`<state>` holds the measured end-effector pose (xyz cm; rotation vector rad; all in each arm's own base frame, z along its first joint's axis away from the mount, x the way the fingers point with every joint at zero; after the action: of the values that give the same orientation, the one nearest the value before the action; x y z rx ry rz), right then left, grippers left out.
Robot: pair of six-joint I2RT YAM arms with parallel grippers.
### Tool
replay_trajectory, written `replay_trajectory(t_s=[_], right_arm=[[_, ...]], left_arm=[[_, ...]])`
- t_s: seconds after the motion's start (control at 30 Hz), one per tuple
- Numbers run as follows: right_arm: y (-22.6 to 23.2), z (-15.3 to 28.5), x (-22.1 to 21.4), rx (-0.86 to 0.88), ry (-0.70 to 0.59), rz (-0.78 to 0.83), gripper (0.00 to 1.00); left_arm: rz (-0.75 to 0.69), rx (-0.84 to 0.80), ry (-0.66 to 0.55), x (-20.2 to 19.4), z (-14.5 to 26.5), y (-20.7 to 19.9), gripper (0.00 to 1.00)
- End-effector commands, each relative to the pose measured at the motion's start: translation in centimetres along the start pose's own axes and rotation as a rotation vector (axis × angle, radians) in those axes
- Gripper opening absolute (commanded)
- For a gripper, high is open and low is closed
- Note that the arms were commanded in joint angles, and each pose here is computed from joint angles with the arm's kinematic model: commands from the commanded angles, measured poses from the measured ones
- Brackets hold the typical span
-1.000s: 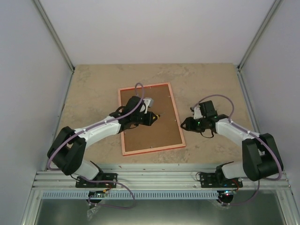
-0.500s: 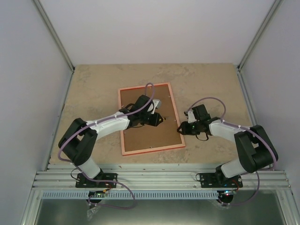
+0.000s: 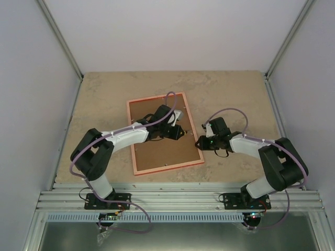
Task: Take the photo out of the frame
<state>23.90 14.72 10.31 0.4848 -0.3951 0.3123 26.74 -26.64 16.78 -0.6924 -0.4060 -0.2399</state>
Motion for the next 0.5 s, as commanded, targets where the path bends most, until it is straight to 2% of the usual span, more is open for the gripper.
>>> replay_trajectory(t_s=[0.0, 0.3, 0.47], right_arm=[[0.4, -0.8, -0.1, -0.004, 0.011, -0.005, 0.10], [0.9, -1.3, 0.1, -0.012, 0.010, -0.009, 0.01], [0.9, -1.4, 0.0, -0.020, 0.015, -0.015, 0.01]], left_arm=[[-0.021, 0.017, 0.009, 0.6, -0.7, -0.4, 0.00], [0.005, 0.105, -0.013, 0.8, -0.7, 0.2, 0.00], [-0.003, 0.122, -0.036, 0.7, 0.1, 0.2, 0.00]])
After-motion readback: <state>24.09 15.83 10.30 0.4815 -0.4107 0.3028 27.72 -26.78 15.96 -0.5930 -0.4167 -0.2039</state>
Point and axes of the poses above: each gripper's point midway between its finger pads, its own z axis back along the fingers, its own y axis along the line the jaws close on, x = y × z, the point moved 10 cm from there along z, back along the fingers, and after that the axes turned 10 degrees about z, right-handed, at the moved point
